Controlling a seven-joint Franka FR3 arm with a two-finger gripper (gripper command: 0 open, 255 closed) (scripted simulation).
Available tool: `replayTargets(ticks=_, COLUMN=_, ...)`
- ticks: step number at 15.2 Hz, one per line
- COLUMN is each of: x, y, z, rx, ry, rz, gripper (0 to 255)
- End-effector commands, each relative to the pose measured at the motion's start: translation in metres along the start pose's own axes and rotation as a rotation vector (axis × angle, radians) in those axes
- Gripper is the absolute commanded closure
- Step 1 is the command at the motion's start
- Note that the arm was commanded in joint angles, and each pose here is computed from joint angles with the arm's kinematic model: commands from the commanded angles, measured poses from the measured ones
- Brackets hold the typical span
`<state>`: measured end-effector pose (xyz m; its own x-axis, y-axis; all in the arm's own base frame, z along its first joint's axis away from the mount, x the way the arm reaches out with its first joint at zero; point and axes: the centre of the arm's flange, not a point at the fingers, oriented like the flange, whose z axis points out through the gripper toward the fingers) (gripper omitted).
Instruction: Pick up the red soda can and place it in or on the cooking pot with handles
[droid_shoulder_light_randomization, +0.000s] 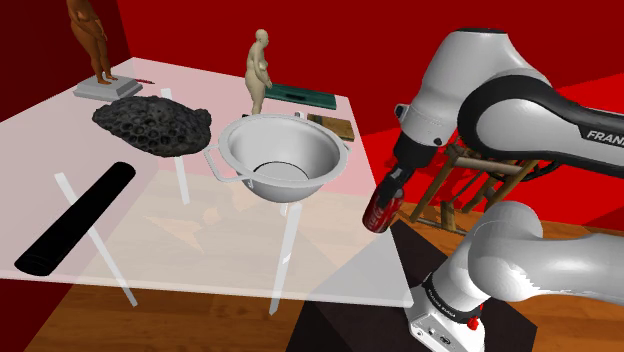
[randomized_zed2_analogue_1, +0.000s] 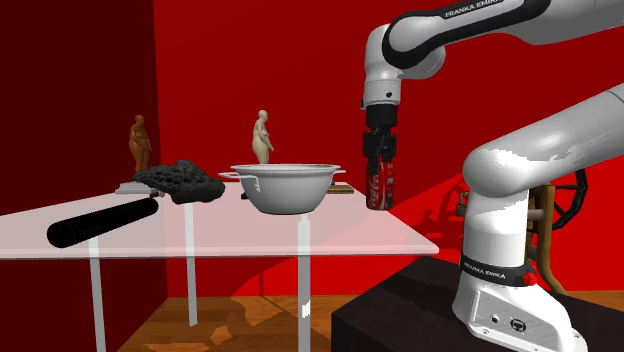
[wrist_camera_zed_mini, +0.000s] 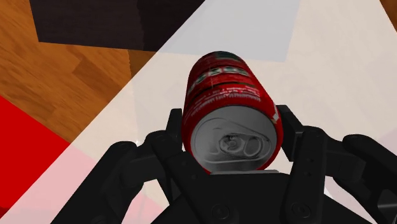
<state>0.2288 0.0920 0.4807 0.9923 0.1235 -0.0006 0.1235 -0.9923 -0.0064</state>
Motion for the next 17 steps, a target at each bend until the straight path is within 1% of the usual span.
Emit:
replayTargets(ticks=1, x=0.0, y=-0.001, z=-0.012, rx=0.0, ry=0.0, rz=0.0, gripper=255)
replayTargets(ticks=17, x=0.0, y=-0.001, z=-0.096, rx=0.0, ry=0.0, rz=0.0, gripper=255)
